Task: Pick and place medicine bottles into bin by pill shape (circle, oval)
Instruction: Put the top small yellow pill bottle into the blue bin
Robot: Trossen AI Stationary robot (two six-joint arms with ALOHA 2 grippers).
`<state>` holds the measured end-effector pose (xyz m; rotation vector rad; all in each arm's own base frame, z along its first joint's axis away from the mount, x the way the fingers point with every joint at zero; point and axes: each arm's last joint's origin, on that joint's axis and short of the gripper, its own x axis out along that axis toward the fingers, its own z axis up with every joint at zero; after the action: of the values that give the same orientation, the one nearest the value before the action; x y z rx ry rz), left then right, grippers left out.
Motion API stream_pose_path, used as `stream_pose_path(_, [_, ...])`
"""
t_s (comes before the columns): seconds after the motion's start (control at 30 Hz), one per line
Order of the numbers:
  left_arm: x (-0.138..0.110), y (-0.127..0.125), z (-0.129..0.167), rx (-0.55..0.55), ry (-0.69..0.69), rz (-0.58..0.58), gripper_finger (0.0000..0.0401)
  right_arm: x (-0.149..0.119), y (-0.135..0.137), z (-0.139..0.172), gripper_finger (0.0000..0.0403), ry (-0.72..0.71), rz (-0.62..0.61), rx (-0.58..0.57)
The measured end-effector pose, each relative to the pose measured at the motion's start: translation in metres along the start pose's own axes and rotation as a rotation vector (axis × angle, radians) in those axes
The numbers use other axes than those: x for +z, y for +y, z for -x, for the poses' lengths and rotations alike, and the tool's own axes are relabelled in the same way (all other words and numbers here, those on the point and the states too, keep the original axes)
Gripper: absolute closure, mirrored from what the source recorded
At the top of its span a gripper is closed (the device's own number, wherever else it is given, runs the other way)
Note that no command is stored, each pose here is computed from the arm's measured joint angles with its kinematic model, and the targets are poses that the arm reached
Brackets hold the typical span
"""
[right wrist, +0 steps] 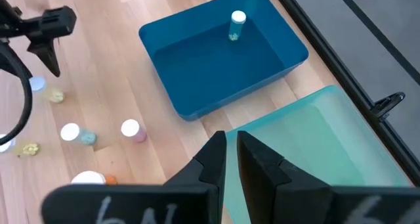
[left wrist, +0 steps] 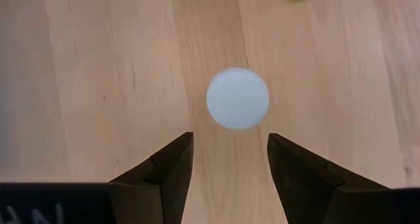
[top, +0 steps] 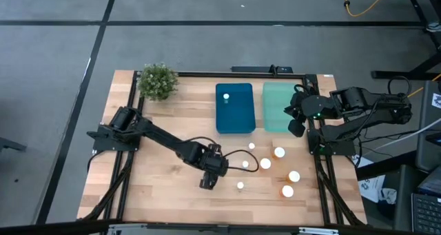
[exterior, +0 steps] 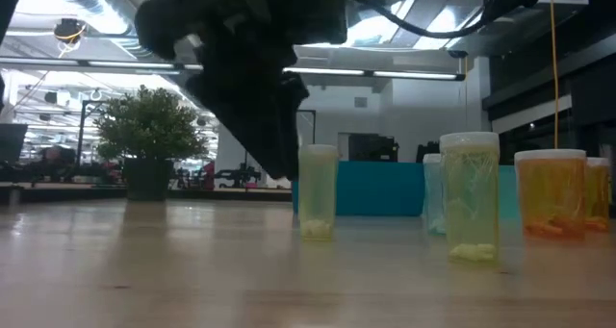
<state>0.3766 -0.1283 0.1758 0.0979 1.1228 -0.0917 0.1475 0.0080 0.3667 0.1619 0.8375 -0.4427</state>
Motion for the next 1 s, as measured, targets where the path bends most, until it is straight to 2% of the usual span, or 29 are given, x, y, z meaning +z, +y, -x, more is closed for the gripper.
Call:
stream_pose_path(0.2, [0.006,0.0,-0.005,-0.016,-0.109,0.014,0.0214,0.0,0.0,0.0,0.036,0.0,0.003,0.0])
stream_pose_path(0.5, [0.007,0.004,-0.005,-0.011,-0.114,0.019,0.0217,0.0,0.0,0.0,0.036,0.0,0.005,0.0])
stream_pose_path(0.6, [0.007,0.006,-0.005,-0.012,-0.114,0.023,0.0238,0.0,0.0,0.0,0.036,0.0,0.007,0.0])
stream_pose_path(0.8, [0.009,0.013,-0.003,-0.01,-0.108,0.012,0.0316,0.0,0.0,0.0,0.036,0.0,0.007,0.0])
stream_pose_path(0.87, [0.013,0.02,0.007,0.001,-0.095,-0.025,0.0316,0.0,0.0,0.0,0.036,0.0,0.01,0.0])
stream_pose_path(0.93, [0.026,0.029,0.03,0.024,-0.15,-0.055,0.0316,0.0,0.0,0.0,0.036,0.0,0.018,-0.001])
stream_pose_path(1.0, [0.039,0.041,0.057,0.107,-0.203,-0.096,0.0316,0.0,0.0,0.0,0.036,0.0,0.03,-0.001])
